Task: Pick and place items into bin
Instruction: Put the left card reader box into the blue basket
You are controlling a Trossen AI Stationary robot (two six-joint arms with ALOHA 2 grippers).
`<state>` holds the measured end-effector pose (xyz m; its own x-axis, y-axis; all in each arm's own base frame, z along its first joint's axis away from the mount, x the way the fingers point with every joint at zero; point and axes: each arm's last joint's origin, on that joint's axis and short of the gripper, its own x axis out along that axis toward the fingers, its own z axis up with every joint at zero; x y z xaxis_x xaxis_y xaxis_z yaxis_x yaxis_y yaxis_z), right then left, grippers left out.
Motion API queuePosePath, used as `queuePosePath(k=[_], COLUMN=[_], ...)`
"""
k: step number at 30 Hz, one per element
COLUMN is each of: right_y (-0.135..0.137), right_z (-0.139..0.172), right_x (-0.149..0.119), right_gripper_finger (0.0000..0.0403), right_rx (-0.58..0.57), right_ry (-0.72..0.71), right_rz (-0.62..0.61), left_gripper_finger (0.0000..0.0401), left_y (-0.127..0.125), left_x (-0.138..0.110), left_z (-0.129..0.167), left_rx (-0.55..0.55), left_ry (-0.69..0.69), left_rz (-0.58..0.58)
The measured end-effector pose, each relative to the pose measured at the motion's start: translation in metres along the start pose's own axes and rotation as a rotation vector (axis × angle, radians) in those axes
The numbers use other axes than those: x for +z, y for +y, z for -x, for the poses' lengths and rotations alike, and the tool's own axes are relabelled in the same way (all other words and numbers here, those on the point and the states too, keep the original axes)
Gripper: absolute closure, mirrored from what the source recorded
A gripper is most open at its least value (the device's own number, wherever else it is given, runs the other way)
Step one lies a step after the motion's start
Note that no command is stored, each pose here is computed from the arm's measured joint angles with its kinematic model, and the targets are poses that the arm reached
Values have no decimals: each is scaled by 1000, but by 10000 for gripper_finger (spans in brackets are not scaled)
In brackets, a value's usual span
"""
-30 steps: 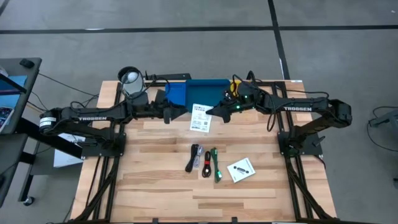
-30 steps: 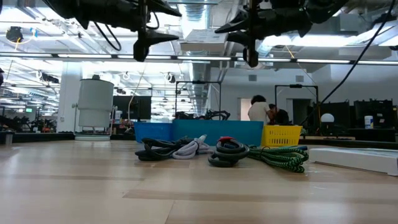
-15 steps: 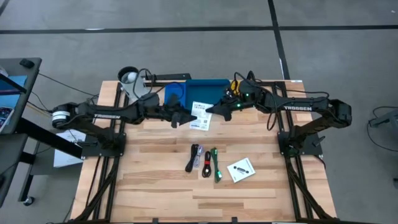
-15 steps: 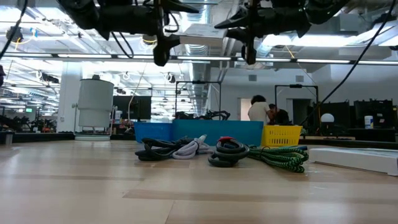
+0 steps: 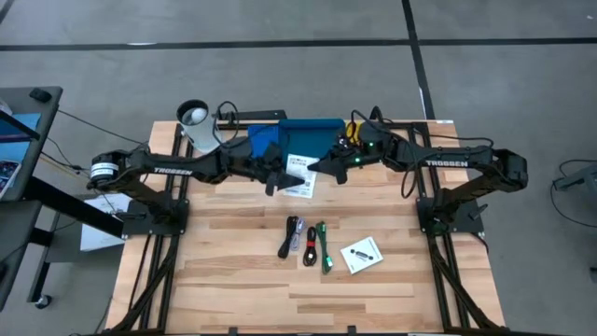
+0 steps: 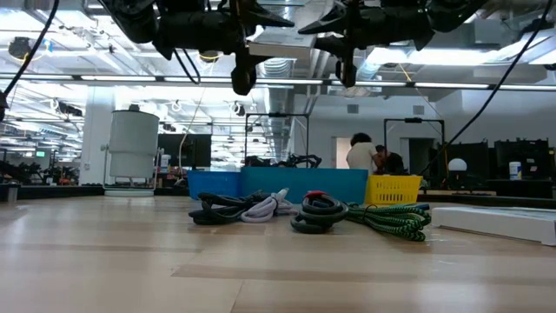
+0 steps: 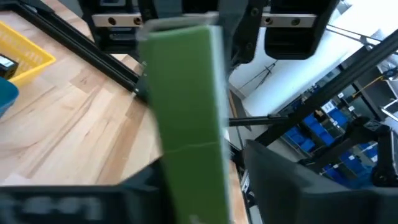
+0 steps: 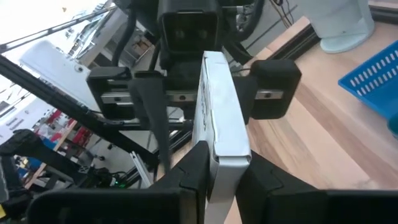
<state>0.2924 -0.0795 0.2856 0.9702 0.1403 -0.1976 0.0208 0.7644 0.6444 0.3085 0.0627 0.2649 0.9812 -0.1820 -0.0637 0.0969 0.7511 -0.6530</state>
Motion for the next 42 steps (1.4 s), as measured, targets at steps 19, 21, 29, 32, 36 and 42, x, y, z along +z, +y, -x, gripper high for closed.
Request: queuePosePath(k=[19, 21, 29, 32, 36, 42], right_y=[2, 2, -6, -7, -10, -13], right_z=[0, 0, 4, 5, 6, 8], right_x=[5, 6, 7, 8, 9, 11], right_gripper_finger=[339, 339, 339, 339, 339, 339], right_rx=[18, 16, 0, 2, -13, -27], right_ry=[-47, -52, -36, -38, -41, -51], right_rz=[51, 52, 35, 28, 22, 19], left_gripper_finger=[363, 363, 356, 361, 359, 358], left_y=[10, 11, 13, 15, 15, 26], left_x=[15, 19, 30, 32, 36, 33], left_z=[13, 18, 40, 48, 61, 78], left_rx=[58, 71, 176, 258, 322, 527], left_ry=[-46, -55, -65, -80, -86, -67], left_rz=[-12, -10, 12, 30, 47, 108])
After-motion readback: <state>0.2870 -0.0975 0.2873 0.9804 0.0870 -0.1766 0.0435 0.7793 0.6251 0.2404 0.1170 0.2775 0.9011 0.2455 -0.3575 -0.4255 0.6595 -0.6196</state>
